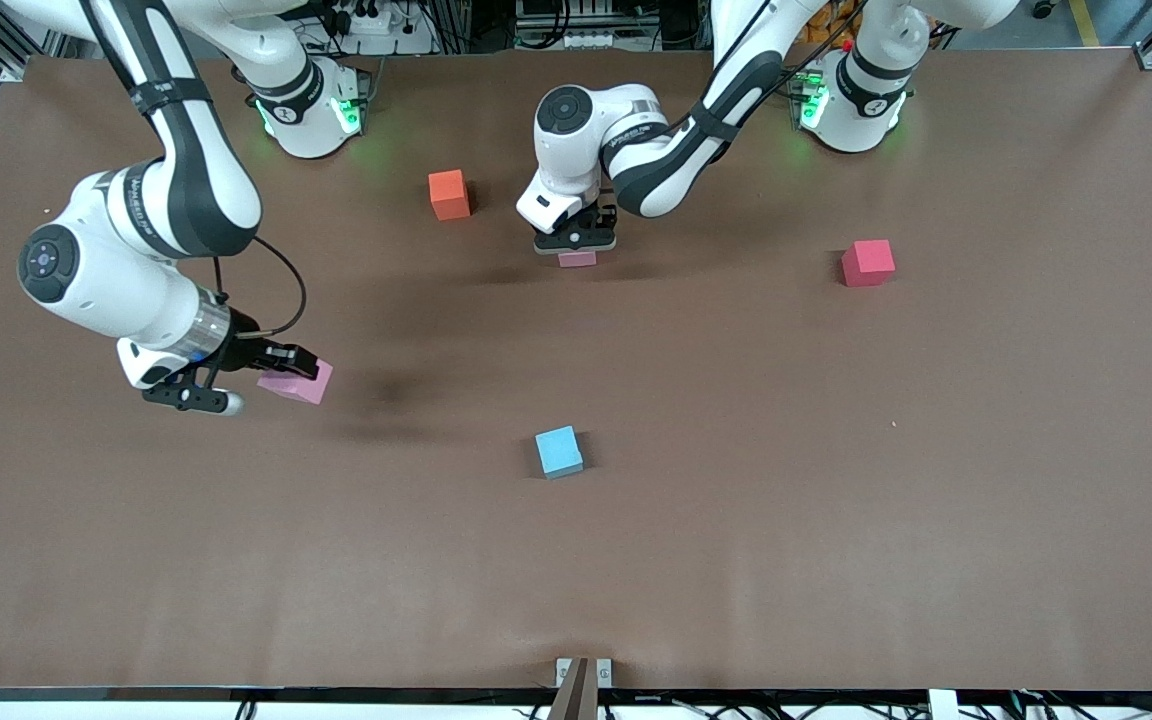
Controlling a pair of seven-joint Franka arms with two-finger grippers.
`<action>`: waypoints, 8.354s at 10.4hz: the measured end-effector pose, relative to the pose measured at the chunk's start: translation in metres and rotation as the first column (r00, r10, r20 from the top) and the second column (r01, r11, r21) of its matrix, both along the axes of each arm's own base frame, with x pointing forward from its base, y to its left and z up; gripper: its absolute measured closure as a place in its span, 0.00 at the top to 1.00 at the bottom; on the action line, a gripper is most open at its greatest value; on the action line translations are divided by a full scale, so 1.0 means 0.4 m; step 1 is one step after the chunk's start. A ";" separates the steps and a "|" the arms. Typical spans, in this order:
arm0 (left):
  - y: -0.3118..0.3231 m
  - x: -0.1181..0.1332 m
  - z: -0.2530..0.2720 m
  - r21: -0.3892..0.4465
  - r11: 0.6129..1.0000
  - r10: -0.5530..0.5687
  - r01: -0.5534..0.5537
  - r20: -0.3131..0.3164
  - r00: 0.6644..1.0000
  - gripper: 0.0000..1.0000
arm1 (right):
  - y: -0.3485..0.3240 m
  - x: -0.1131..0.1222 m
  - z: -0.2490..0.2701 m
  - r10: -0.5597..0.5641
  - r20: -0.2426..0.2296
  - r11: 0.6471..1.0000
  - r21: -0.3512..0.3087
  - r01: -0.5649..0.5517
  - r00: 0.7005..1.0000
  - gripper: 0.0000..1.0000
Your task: Arrange blocks into number 1
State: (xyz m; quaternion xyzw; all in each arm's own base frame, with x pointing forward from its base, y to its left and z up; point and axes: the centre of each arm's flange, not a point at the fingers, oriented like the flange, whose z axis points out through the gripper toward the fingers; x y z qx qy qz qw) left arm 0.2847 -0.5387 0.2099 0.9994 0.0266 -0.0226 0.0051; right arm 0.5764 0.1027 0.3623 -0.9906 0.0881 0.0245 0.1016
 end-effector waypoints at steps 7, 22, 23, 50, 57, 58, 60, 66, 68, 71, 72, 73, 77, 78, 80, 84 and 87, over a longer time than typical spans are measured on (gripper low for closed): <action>0.006 -0.042 -0.010 -0.001 0.999 -0.033 0.033 -0.001 0.999 0.60 | 0.291 -0.092 -0.014 -0.023 -0.028 1.000 0.002 0.024 0.999 0.59; 0.315 0.444 0.288 0.041 0.981 0.182 -0.188 0.123 0.976 1.00 | 0.511 -0.226 -0.059 -0.026 0.002 1.000 0.008 0.026 1.000 0.59; 0.396 0.531 0.326 0.037 0.978 0.196 -0.203 0.137 0.971 1.00 | 0.577 -0.262 -0.069 0.011 0.011 1.000 0.012 -0.011 1.000 0.59; 1.227 0.727 0.894 0.073 0.996 0.056 -0.059 0.037 0.998 1.00 | 1.005 -0.587 -0.387 0.248 -0.043 0.964 -0.087 -0.251 0.968 0.83; 1.209 0.664 1.096 0.016 0.998 -0.061 0.061 0.021 0.998 1.00 | 0.759 -0.243 -0.051 0.010 0.132 1.000 -0.003 -0.010 0.991 1.00; 1.202 0.656 1.108 0.016 0.996 -0.086 0.086 0.009 0.996 1.00 | 0.654 -0.164 0.030 -0.004 0.161 0.999 -0.044 0.012 0.987 1.00; 1.203 0.646 1.135 0.014 0.991 -0.130 0.130 0.006 0.992 1.00 | 0.472 -0.040 0.190 0.003 0.134 0.987 -0.161 0.019 0.991 1.00; 1.210 0.647 1.146 0.014 0.991 -0.131 0.131 0.014 0.991 1.00 | 0.031 0.109 0.449 0.013 0.108 0.979 -0.203 0.009 0.994 1.00; 1.208 0.648 1.143 0.013 0.991 -0.130 0.130 0.012 0.991 1.00 | -0.081 0.108 0.480 0.029 0.106 0.980 -0.197 -0.007 0.994 1.00; 1.208 0.652 1.136 0.013 0.992 -0.127 0.127 0.006 0.992 1.00 | -0.202 0.109 0.521 0.091 0.106 0.976 -0.209 -0.067 0.990 1.00; 1.210 0.653 1.136 0.013 0.992 -0.126 0.125 0.006 0.992 1.00 | -0.225 0.106 0.538 0.101 0.102 0.974 -0.211 -0.077 0.990 1.00; 1.213 0.653 1.136 0.013 0.992 -0.123 0.123 0.006 0.992 1.00 | -0.248 0.105 0.552 0.109 0.105 0.973 -0.213 -0.084 0.989 1.00; 1.220 0.654 1.136 0.013 0.993 -0.118 0.118 0.006 0.993 1.00 | -0.278 0.095 0.574 0.115 0.106 0.973 -0.214 -0.090 0.988 1.00; 1.220 0.654 1.136 0.013 0.993 -0.118 0.118 0.006 0.993 1.00 | -0.279 0.091 0.582 0.133 0.109 0.971 -0.216 -0.107 0.985 1.00; 1.220 0.654 1.136 0.013 0.993 -0.118 0.118 0.006 0.993 1.00 | -0.295 0.080 0.592 0.155 0.098 0.967 -0.217 -0.130 0.983 1.00; 1.220 0.654 1.135 0.013 0.993 -0.118 0.118 0.006 0.993 1.00 | -0.317 0.076 0.588 0.151 0.085 0.968 -0.217 -0.130 0.985 1.00; 1.220 0.655 1.134 0.013 0.993 -0.118 0.118 0.005 0.993 1.00 | -0.317 0.075 0.588 0.151 0.084 0.968 -0.217 -0.130 0.985 1.00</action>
